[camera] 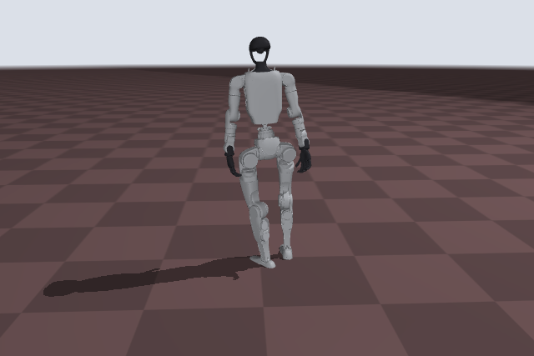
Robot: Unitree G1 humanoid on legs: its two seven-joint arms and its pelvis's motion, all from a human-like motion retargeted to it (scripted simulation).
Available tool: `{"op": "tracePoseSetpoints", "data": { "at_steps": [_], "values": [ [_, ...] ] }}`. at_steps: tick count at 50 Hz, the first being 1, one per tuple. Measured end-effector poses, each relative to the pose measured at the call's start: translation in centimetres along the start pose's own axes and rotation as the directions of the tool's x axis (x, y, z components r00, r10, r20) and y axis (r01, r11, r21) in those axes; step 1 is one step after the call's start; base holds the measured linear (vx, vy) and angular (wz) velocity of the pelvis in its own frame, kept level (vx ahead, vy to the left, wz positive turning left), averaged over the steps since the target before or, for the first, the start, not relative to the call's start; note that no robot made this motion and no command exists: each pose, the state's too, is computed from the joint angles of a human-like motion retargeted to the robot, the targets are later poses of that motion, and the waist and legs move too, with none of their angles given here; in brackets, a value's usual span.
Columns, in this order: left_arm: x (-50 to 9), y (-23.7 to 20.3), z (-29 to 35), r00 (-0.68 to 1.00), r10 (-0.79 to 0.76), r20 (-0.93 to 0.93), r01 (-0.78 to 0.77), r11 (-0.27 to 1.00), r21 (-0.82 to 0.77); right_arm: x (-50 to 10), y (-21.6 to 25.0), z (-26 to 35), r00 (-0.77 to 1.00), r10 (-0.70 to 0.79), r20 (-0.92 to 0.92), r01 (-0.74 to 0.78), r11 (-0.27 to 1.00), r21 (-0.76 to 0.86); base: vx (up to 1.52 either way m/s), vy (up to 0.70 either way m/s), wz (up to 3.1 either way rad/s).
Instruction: In place motions
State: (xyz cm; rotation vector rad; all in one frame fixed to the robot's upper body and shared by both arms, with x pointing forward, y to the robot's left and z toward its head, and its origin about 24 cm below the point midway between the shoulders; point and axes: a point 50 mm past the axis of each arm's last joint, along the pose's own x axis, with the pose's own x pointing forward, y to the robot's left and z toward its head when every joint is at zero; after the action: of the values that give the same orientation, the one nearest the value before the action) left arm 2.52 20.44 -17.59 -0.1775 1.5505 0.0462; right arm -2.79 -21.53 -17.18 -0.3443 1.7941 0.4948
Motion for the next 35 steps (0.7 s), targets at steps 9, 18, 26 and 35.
{"op": "tracePoseSetpoints", "data": {
  "at_steps": [9, 18, 26, 35],
  "values": [
    [-0.3, 1.4, 0.3, 0.999, 0.032, 0.025, -0.031, 0.999, -0.027, 0.2, 1.5, 3.0, 0.998, 0.016, 0.064, -0.003, 0.979, -0.203, 0.07, -0.09, 0.35],
    [0.1, -0.3, -2.8, 0.999, -0.022, -0.041, 0.019, 0.997, -0.081, -0.4, -0.5, 2.0, 0.986, -0.114, -0.121, 0.038, 0.863, -0.504, 0.17, 0.04, 0.07],
    [0.0, -0.8, -6.0, 0.987, -0.031, -0.157, 0.028, 0.999, -0.019, -0.4, 0.2, 4.8, 0.995, -0.032, 0.096, 0.059, 0.955, -0.291, 0.01, 0.05, -0.11],
    [0.0, -0.7, -6.6, 0.985, -0.052, -0.167, 0.054, 0.999, 0.007, -0.3, 0.4, 4.2, 0.999, -0.012, 0.048, 0.026, 0.958, -0.284, -0.01, 0.05, -0.17]
  ]
}}
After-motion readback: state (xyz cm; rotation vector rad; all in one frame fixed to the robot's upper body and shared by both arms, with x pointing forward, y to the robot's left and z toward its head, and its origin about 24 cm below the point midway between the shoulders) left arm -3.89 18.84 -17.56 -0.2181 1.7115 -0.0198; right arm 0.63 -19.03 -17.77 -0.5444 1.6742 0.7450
